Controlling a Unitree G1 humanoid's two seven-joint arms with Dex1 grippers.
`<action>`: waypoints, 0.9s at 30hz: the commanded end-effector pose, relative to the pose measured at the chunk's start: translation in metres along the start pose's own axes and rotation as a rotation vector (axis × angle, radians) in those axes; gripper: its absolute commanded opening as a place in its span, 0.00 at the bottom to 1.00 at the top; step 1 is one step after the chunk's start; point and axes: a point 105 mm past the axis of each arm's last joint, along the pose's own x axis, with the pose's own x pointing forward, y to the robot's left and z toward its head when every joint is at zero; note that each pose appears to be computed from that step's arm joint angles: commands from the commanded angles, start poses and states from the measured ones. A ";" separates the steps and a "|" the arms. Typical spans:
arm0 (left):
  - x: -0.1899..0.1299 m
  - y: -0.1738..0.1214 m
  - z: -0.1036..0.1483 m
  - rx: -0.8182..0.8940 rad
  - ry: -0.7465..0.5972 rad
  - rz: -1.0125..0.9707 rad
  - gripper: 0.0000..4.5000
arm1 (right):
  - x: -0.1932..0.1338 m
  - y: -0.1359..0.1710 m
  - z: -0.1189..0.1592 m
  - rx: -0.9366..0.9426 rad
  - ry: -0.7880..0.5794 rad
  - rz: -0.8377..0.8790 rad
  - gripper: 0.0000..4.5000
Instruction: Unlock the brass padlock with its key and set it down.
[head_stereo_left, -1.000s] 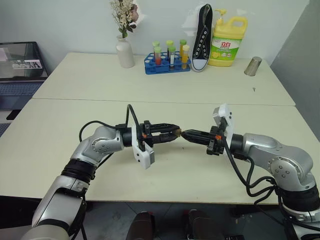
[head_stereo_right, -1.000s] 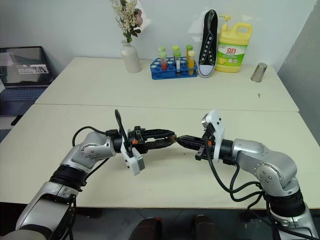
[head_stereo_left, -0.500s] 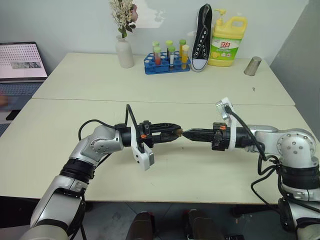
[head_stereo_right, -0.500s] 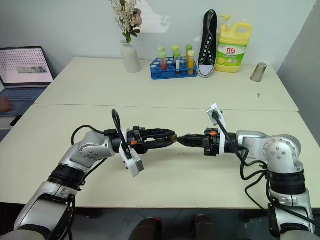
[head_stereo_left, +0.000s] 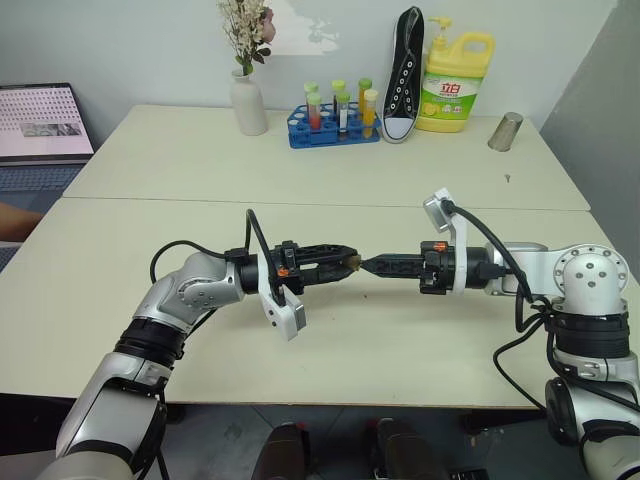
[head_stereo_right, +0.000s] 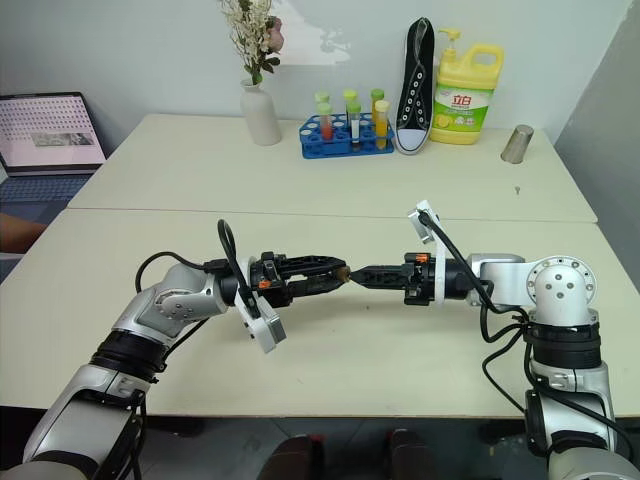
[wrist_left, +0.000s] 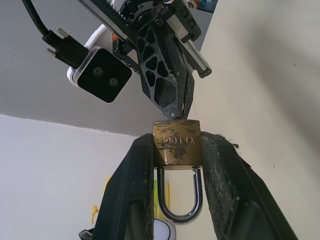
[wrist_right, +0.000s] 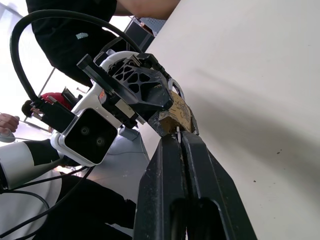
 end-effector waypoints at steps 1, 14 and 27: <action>0.002 -0.002 0.008 0.014 -0.033 -0.008 0.21 | -0.003 0.019 0.019 -0.153 -0.089 0.030 0.09; 0.006 -0.001 0.007 0.006 -0.032 0.000 0.21 | -0.005 0.010 -0.005 -0.498 -0.042 -0.080 0.87; 0.007 0.000 0.008 0.004 -0.034 0.002 0.21 | 0.015 0.000 -0.010 -0.415 -0.070 -0.076 0.87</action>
